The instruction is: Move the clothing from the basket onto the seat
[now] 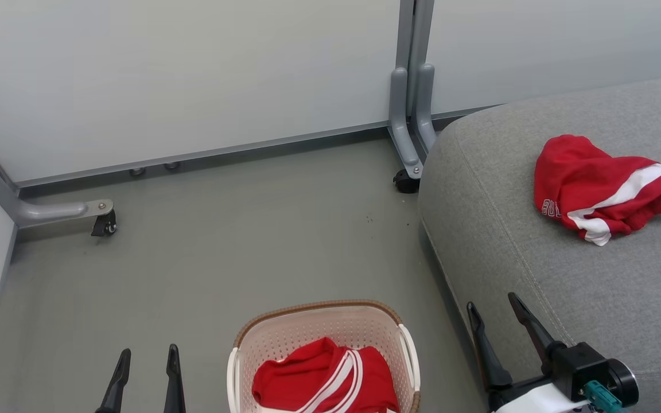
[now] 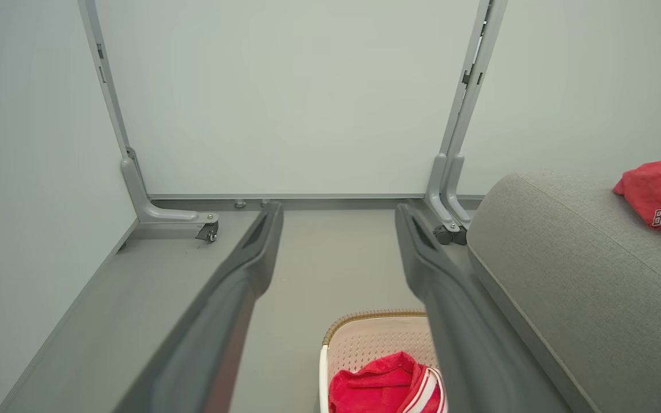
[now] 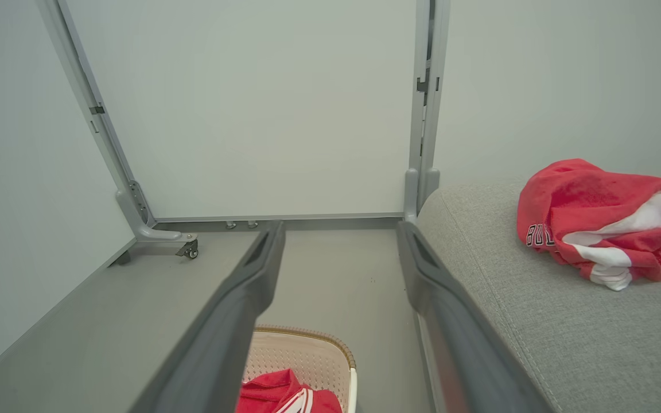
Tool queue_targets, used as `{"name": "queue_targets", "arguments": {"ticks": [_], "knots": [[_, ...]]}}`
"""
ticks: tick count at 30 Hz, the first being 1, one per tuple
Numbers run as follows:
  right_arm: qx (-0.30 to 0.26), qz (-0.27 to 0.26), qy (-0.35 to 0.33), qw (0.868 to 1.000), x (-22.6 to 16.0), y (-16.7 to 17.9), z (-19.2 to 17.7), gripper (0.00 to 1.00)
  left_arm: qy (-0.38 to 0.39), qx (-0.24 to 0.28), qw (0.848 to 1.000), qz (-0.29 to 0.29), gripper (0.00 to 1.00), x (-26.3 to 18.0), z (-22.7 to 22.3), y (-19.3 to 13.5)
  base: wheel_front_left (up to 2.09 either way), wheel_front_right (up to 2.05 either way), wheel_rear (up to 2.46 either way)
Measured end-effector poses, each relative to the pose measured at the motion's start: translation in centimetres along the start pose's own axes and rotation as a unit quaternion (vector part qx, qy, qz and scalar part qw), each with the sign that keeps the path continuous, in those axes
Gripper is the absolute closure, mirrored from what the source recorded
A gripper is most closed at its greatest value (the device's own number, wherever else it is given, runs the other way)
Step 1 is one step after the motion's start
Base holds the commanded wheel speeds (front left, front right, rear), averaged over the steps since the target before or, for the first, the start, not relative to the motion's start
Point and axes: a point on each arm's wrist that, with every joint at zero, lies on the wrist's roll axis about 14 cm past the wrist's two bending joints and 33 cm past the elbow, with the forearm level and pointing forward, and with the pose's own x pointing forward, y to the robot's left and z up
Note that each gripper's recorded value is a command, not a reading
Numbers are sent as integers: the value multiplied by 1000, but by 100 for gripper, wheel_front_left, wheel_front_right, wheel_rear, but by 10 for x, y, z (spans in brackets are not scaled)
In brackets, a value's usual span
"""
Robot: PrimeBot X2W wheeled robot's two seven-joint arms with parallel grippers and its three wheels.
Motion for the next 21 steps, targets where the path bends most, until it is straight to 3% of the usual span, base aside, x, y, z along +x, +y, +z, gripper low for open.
{"name": "queue_targets", "arguments": {"ticks": [21], "knots": [[-7,1,-3,1000,-7,1,2,0,-17,7,1000,12,0,-3,10,8,0,0,0]]}}
